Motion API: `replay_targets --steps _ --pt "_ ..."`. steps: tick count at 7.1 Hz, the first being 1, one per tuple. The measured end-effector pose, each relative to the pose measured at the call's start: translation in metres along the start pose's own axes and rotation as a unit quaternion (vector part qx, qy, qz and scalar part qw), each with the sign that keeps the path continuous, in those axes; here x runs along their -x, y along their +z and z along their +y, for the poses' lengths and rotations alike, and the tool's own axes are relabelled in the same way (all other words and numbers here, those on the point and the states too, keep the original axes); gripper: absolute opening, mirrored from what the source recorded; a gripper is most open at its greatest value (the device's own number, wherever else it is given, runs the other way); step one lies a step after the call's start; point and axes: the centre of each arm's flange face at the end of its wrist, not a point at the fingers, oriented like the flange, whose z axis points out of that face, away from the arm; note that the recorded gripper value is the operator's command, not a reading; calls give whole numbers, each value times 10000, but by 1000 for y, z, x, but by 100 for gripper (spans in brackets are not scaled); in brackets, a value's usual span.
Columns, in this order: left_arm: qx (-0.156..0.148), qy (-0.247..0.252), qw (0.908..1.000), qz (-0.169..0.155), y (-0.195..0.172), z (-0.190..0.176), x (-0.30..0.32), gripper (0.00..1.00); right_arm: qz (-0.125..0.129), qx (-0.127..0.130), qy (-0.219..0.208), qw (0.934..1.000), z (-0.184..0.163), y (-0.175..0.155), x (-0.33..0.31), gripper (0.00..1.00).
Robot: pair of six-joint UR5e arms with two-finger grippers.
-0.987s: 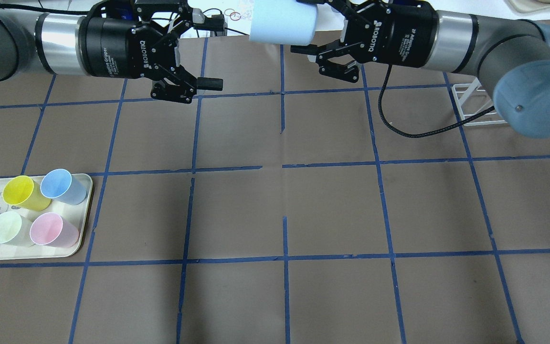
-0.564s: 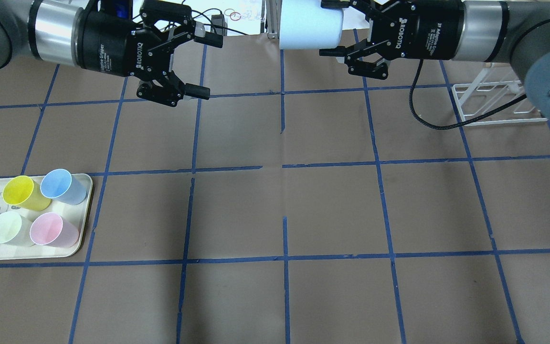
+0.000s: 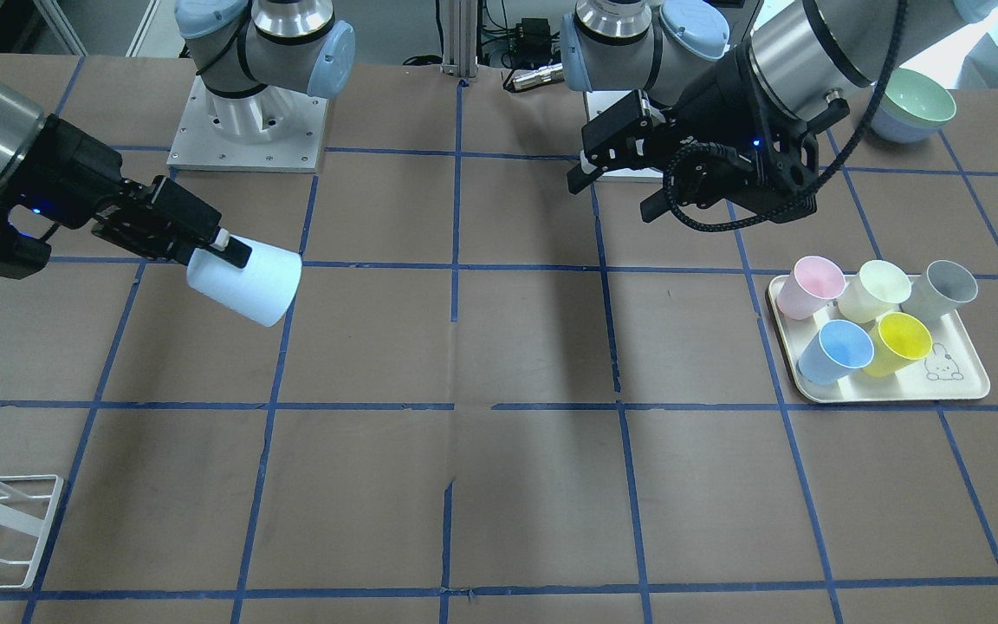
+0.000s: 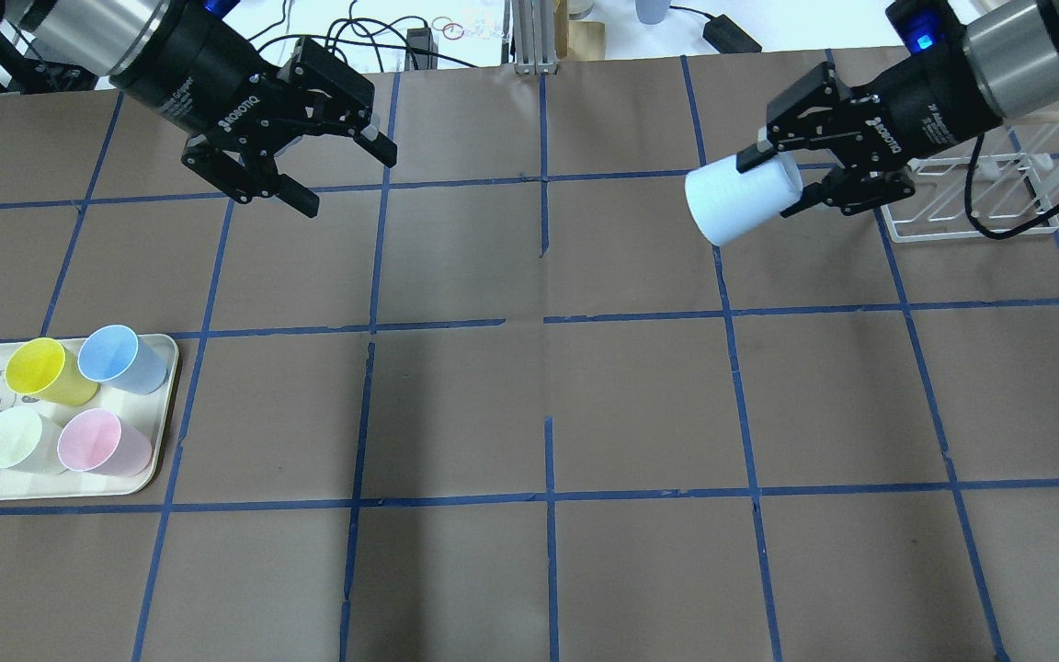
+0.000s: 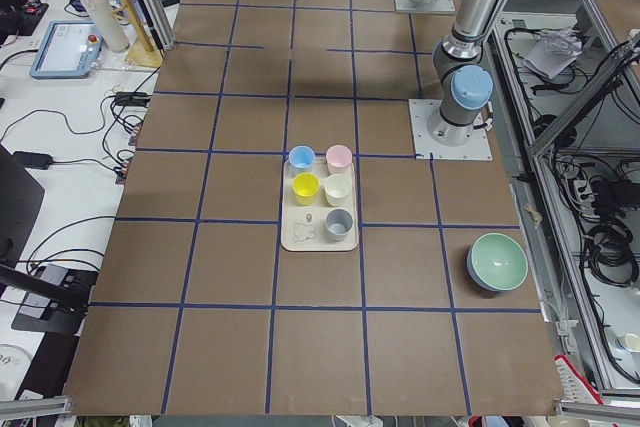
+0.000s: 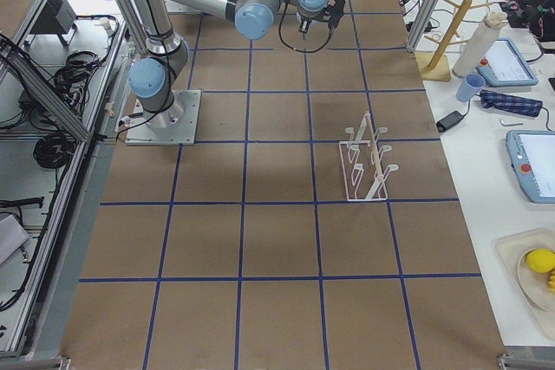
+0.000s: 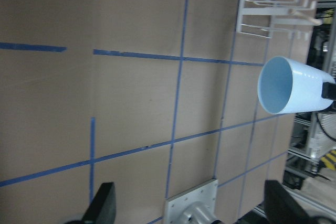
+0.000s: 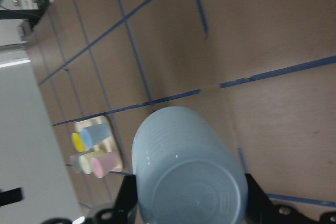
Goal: Transfer IKEA cup to right arm and place on rack
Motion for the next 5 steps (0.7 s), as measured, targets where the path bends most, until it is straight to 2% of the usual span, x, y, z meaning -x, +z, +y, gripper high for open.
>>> replay_targets --steps 1,2,3,4,5 --pt "-310 67 9975 -625 -5 -2 -7 100 938 -123 -196 9953 -4 -9 -16 0" --pt "-605 29 9920 -1106 -9 -6 -8 100 1613 -265 -307 9861 -7 -18 -26 0" --pt "-806 -54 9851 -1516 -12 -7 -5 100 2146 -555 -372 9744 -13 -34 -34 0" --pt "-936 -106 9770 -1911 -12 -9 2 100 2545 -912 -318 9622 -23 -55 -49 0" --pt "-1031 -127 9706 -2170 -9 -10 9 100 2732 -1135 -204 9550 -33 -71 -70 0"
